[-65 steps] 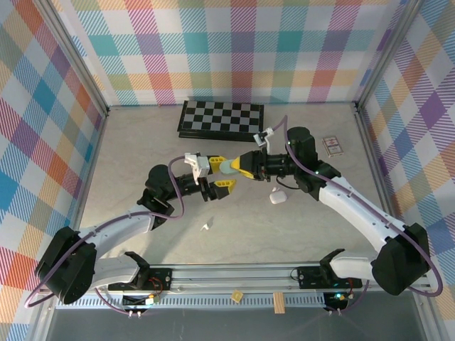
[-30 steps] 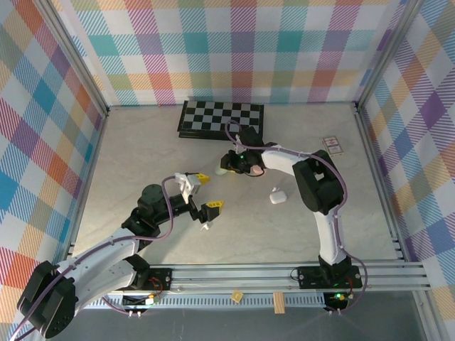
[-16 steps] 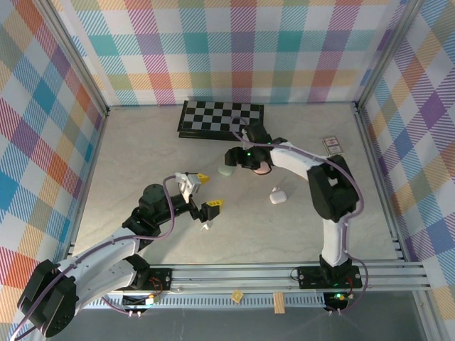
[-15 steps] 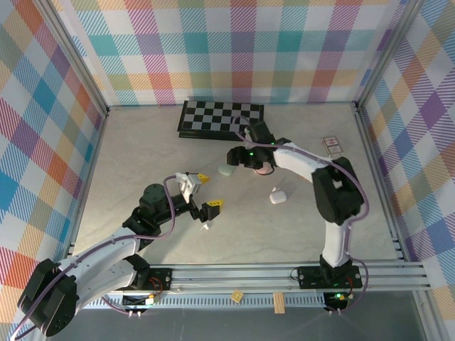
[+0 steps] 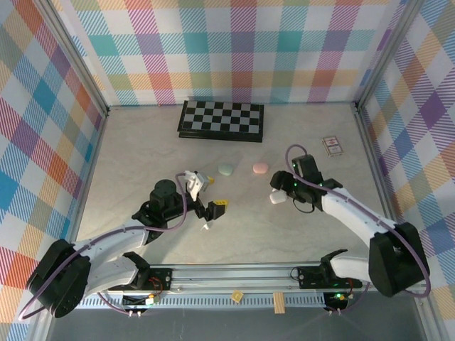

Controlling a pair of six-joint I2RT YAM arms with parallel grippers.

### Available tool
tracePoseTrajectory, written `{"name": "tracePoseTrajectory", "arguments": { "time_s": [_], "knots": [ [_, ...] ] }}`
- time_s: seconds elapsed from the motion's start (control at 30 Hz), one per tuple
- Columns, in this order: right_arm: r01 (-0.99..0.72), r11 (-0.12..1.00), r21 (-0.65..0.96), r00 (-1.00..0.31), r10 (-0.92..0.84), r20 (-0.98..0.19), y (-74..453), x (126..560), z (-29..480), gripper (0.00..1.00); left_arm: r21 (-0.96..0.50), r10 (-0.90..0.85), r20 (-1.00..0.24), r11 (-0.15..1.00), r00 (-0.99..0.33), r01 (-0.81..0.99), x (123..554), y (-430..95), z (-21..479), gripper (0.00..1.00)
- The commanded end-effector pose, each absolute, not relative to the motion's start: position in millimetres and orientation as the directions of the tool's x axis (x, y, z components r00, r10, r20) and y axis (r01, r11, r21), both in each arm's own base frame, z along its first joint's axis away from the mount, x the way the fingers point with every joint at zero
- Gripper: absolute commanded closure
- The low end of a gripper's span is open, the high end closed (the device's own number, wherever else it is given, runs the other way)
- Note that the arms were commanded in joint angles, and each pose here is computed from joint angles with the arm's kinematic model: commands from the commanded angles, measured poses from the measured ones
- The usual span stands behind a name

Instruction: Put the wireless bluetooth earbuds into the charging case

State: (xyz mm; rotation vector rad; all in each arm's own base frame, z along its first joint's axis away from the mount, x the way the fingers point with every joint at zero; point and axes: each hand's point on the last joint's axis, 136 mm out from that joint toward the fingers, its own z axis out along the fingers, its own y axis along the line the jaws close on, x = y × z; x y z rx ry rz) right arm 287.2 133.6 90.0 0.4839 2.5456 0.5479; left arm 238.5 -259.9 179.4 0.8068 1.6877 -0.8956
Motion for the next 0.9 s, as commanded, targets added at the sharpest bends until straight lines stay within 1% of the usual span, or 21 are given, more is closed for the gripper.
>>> {"name": "tracePoseTrajectory", "arguments": {
  "time_s": [0.0, 0.13, 0.23, 0.43, 0.7, 0.87],
  "knots": [
    [0.324, 0.806, 0.495, -0.812, 0.505, -0.292, 134, 273, 77, 0.23, -0.15, 0.05, -0.98, 0.464, -0.195, 0.873, 242, -271, 201, 0.0],
    [0.335, 0.777, 0.533, -0.831, 0.51, -0.221, 148, 271, 66, 0.24, -0.149, 0.05, -0.98, 0.454, -0.192, 0.878, 245, -275, 201, 0.0],
    [0.339, 0.784, 0.521, -0.842, 0.5, -0.204, 153, 274, 57, 0.25, -0.149, 0.049, -0.98, 0.452, -0.191, 0.879, 244, -276, 202, 0.0],
    [0.319, 0.826, 0.464, -0.856, 0.462, -0.233, 153, 290, 46, 0.3, -0.142, 0.057, -0.98, 0.471, -0.191, 0.871, 239, -269, 200, 0.0],
    [0.294, 0.861, 0.414, -0.875, 0.417, -0.246, 156, 306, 36, 0.42, -0.136, 0.063, -0.979, 0.496, -0.192, 0.858, 235, -261, 199, 0.0],
    [0.231, 0.904, 0.359, -0.907, 0.334, -0.257, 157, 313, 31, 0.42, -0.134, 0.064, -0.98, 0.496, -0.191, 0.858, 235, -261, 199, 0.0]
  ]
}}
